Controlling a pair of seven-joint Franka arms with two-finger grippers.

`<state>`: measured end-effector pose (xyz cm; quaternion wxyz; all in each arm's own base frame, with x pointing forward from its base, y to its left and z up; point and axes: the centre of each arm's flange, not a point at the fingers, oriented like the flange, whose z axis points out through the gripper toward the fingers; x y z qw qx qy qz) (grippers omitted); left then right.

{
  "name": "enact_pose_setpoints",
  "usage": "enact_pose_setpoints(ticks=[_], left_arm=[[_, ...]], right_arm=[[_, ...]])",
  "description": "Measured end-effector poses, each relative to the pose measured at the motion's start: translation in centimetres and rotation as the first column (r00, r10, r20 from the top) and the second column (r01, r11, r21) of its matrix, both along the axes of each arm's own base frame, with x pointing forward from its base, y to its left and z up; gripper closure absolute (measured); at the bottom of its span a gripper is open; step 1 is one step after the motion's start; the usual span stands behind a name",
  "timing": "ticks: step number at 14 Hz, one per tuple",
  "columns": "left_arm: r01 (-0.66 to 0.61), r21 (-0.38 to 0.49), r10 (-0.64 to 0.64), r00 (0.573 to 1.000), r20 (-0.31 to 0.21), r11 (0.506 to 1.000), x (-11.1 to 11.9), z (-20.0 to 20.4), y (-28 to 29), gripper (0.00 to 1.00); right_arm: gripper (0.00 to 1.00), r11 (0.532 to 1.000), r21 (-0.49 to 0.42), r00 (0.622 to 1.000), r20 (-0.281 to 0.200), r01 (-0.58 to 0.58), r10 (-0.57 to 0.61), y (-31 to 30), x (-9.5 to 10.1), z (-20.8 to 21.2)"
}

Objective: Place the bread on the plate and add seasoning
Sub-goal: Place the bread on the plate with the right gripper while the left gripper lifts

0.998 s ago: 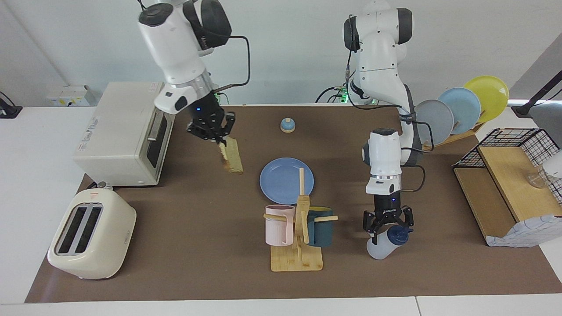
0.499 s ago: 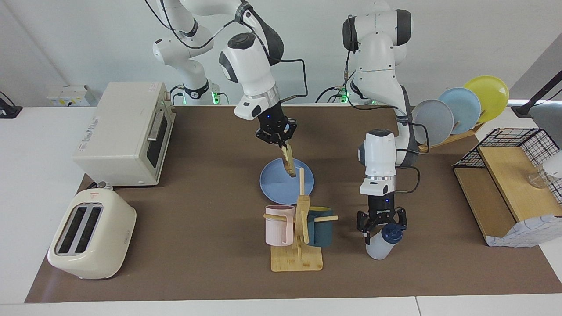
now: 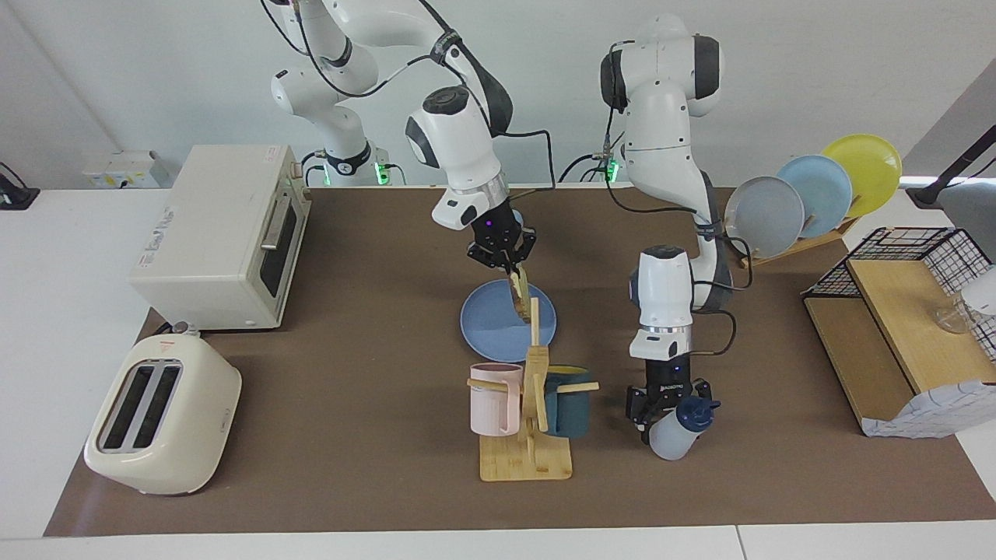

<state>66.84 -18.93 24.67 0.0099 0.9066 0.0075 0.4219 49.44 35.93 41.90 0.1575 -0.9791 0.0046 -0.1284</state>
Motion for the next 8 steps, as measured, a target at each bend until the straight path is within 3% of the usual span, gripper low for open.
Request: enact_pose_setpoints(ticks=[8], left_arm=[[-0.015, -0.049, 0.017, 0.999, 0.043, 0.999, 0.35, 0.62, 0.12, 0.00]], right_arm=[[0.93, 0.999, 0.036, 0.997, 0.078, 0.018, -0.021, -1.03, 0.61, -0.16]])
